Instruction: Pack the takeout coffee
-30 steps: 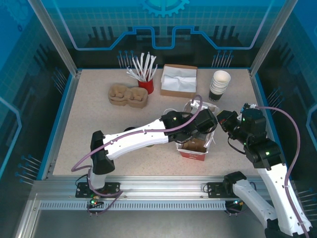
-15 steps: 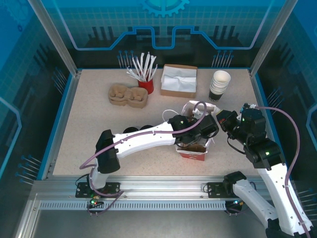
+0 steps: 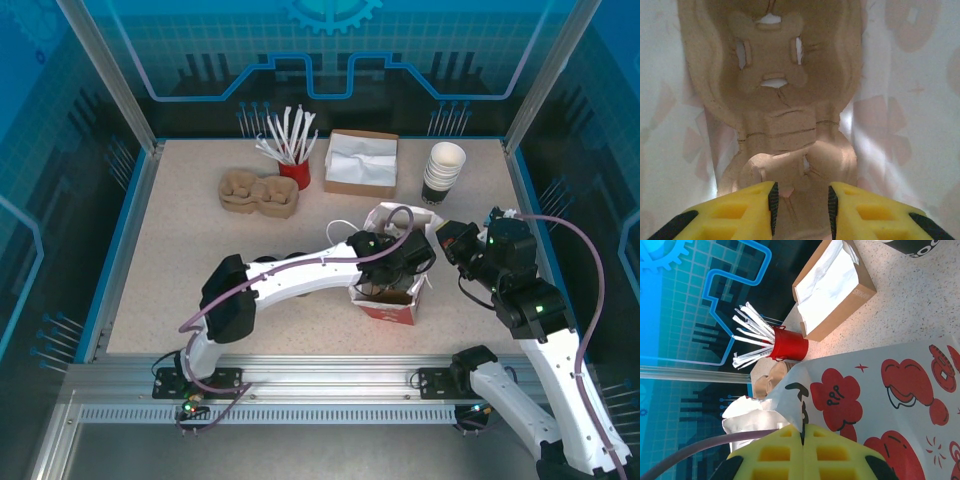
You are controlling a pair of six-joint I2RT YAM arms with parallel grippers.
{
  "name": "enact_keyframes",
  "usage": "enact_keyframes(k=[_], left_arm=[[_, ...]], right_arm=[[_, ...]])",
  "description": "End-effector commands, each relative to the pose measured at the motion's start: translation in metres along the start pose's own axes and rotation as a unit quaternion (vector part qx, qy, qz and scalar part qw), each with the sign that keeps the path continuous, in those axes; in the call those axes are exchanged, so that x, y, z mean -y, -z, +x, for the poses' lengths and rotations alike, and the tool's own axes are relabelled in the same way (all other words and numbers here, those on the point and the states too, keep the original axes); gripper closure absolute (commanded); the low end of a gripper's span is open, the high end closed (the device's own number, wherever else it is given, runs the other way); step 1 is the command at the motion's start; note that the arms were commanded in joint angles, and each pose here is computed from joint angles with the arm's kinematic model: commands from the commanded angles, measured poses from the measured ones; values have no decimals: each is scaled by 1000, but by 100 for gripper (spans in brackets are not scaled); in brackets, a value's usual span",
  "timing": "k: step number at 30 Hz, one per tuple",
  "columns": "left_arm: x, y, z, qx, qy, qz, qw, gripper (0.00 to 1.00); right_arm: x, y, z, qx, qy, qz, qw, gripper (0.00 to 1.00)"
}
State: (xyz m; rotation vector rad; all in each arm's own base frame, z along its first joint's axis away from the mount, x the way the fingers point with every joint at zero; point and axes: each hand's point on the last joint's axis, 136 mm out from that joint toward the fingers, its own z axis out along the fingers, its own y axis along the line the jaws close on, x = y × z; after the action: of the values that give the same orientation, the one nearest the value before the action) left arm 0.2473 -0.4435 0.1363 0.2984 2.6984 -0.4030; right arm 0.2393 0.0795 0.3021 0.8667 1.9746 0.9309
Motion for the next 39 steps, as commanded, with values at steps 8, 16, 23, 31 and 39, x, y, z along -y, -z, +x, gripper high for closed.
enact_keyframes(k=[8,16,23,31,39], left_arm=[[-12,-36,17,-36,19,1,999,70],[-21,-58,28,-56,25,-10,998,71],[-32,-75,36,-69,31,-19,997,72],[-37,-91,42,-79,36,-15,996,72],[-37,-105,50,-87,32,-8,996,73]], right_arm=[[-12,-3,5,-14,1,-27,1000,100],[-19,-2,6,-21,5,-36,999,100],[-26,3,6,-25,9,-46,999,100],[-25,4,8,-31,12,-45,998,100],[-20,4,10,-34,19,-37,999,100]])
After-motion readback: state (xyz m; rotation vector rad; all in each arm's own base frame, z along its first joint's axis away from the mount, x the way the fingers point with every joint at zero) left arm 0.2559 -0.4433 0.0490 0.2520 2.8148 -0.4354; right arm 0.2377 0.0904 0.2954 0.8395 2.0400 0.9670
